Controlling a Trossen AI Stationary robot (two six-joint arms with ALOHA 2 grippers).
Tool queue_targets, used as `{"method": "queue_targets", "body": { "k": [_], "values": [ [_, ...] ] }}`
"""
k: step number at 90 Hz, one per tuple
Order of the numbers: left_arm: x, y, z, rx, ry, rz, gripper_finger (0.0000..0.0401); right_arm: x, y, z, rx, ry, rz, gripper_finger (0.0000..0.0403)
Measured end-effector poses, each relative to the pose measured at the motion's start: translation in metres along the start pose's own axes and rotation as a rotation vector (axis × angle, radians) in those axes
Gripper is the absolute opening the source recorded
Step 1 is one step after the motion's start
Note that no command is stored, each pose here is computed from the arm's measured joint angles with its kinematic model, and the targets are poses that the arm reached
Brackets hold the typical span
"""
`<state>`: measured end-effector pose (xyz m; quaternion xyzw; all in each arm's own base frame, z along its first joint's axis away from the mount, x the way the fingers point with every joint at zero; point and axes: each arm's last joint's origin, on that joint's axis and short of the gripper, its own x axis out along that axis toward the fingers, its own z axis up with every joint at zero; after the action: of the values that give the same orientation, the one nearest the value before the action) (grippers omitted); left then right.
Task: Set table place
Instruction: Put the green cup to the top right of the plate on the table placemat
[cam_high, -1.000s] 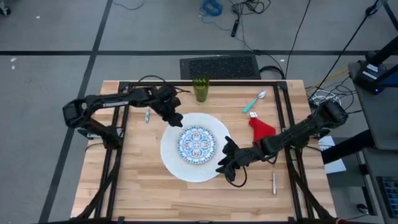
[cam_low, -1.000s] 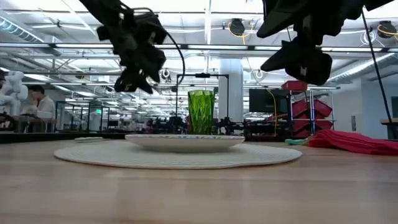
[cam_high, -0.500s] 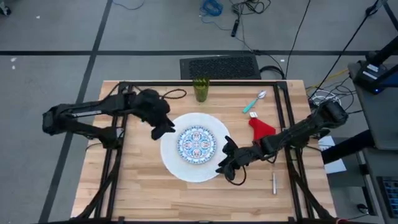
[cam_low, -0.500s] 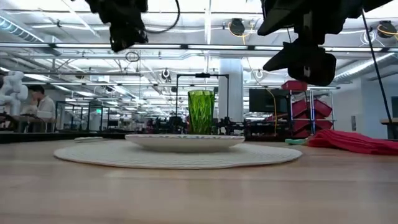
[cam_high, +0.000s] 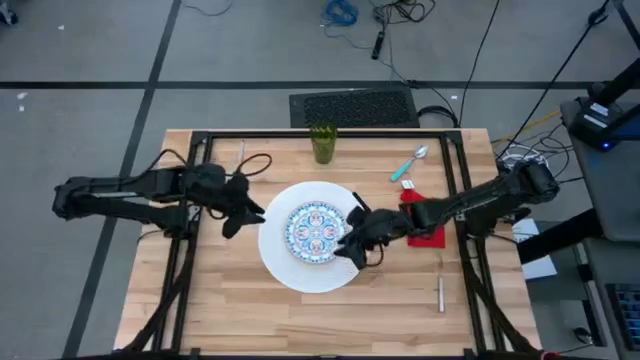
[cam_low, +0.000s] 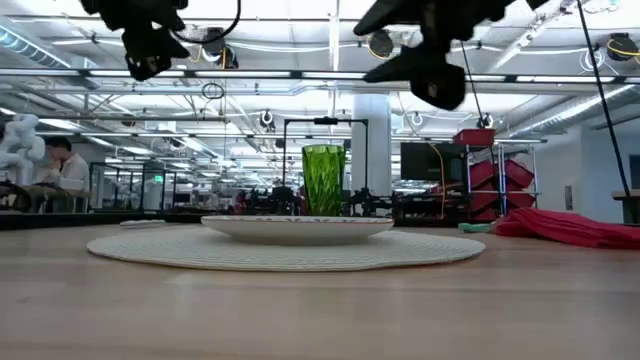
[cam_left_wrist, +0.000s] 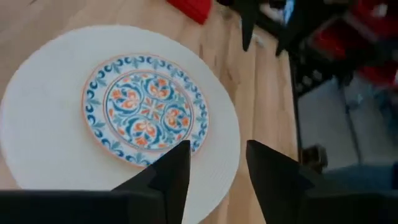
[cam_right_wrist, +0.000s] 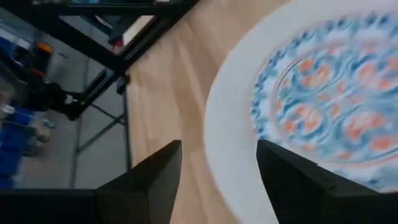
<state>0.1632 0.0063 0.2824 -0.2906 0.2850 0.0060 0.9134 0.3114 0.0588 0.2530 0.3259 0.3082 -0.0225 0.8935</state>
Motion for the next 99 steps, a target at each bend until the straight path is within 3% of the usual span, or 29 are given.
{"method": "queue_targets", "body": {
  "k": [13, 23, 33, 46, 60, 75, 99],
  "values": [
    [0.01, 0.006, -0.001, -0.111, -0.065, 0.058, 0.0141, -0.019, 0.002, 0.039, -0.073, 0.054, -0.058, 0.0196],
    [0.019, 0.009, 0.001, -0.171, -0.099, 0.112, 0.0141, -0.044, 0.008, 0.07, -0.222, 0.057, -0.126, 0.0196],
    [0.024, 0.009, 0.005, -0.238, -0.13, 0.114, 0.0141, -0.069, 0.008, 0.099, -0.372, 0.007, -0.268, 0.0196],
    [0.028, 0.009, 0.004, -0.349, -0.122, 0.114, 0.0141, -0.094, -0.007, 0.127, -0.539, -0.023, -0.395, 0.0196],
    [0.03, 0.005, 0.004, -0.387, -0.133, 0.092, 0.0141, -0.106, -0.038, 0.15, -0.62, -0.018, -0.422, 0.0196],
    [0.031, 0.003, 0.0, -0.312, -0.105, 0.107, 0.0141, -0.097, -0.083, 0.173, -0.671, 0.009, -0.427, 0.0196],
    [0.031, 0.006, -0.005, -0.197, -0.056, 0.159, 0.0141, -0.046, -0.14, 0.203, -0.746, 0.052, -0.447, 0.0196]
  ]
}}
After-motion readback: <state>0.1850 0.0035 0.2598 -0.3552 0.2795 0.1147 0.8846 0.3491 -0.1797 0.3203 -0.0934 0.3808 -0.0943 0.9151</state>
